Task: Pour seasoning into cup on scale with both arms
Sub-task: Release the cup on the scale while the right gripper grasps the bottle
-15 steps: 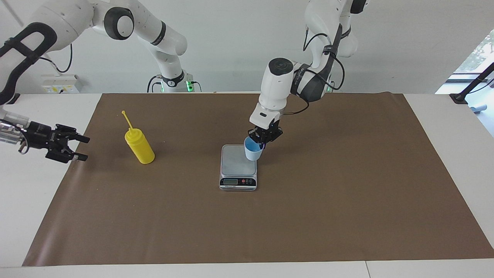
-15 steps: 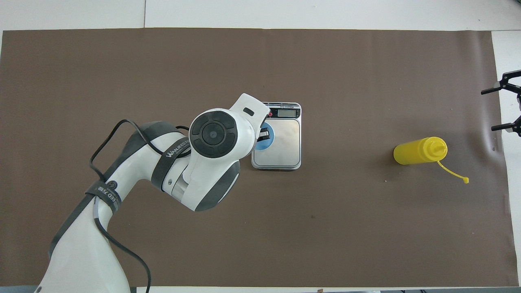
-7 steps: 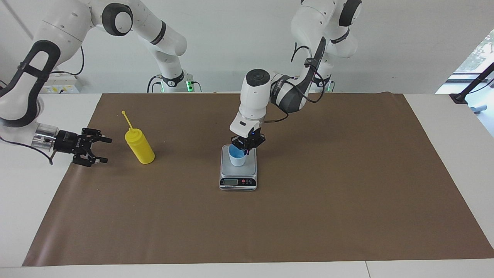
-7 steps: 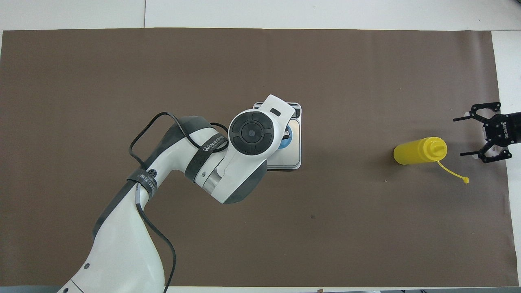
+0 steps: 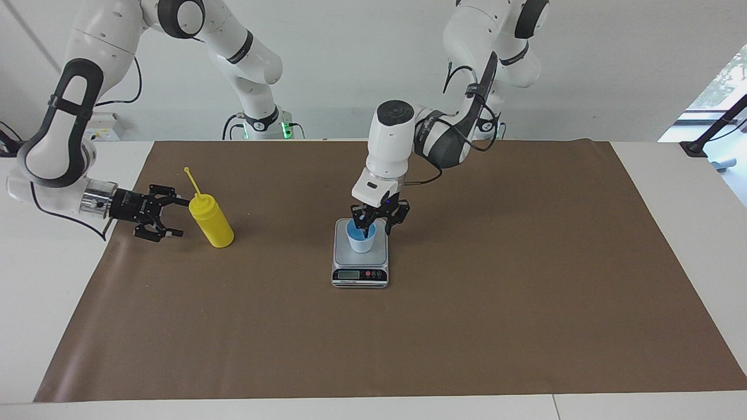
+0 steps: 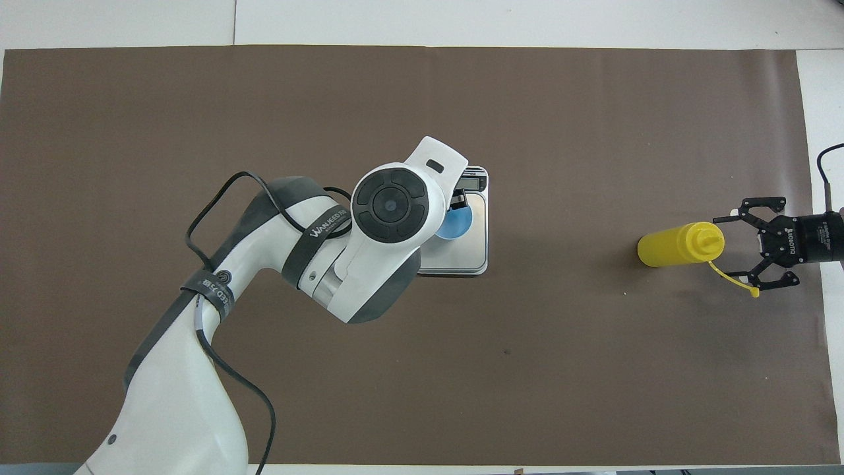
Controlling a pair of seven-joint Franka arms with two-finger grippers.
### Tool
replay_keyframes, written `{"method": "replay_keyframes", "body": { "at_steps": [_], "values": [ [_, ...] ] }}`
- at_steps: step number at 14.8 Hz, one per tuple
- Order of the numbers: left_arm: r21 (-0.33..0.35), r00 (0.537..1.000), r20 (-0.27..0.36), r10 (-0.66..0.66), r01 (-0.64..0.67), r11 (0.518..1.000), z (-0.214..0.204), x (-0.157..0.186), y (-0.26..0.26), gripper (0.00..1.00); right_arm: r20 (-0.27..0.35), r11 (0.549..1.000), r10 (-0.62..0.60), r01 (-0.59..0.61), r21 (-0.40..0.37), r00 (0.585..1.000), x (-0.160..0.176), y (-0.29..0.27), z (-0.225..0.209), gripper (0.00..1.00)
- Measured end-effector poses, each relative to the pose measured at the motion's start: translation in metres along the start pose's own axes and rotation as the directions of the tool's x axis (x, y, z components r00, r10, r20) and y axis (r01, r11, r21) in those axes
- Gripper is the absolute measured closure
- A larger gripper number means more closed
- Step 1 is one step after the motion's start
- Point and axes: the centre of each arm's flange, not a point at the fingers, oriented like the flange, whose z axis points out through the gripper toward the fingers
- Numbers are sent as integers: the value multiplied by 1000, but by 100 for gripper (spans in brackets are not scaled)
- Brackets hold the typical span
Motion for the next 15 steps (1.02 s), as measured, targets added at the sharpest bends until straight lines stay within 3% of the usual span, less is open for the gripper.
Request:
{"method": "replay_keyframes", "body": {
  "at_steps": [2, 3, 8, 13, 15],
  "values": [
    [18, 1000, 0, -20, 20, 1000, -31, 9, -16, 3, 6, 1000, 11, -11, 27, 1000, 1, 1, 10, 0],
    [41, 1000, 10, -17, 17, 999, -46, 13, -30, 0, 8, 999, 14, -14, 38, 1000, 0, -1, 18, 0],
    [110, 997, 48, 60, -65, 992, -63, 52, -130, 0, -10, 998, -14, 15, 53, 1000, -2, 0, 56, 0],
    [151, 990, 94, 106, -119, 981, -78, 98, -240, 0, -15, 997, -50, 51, 56, 999, -5, 1, 65, 0],
    [161, 983, 121, 136, -154, 975, -95, 106, -283, 0, -12, 996, -59, 59, 66, 998, -2, 5, 69, 6]
  ]
}}
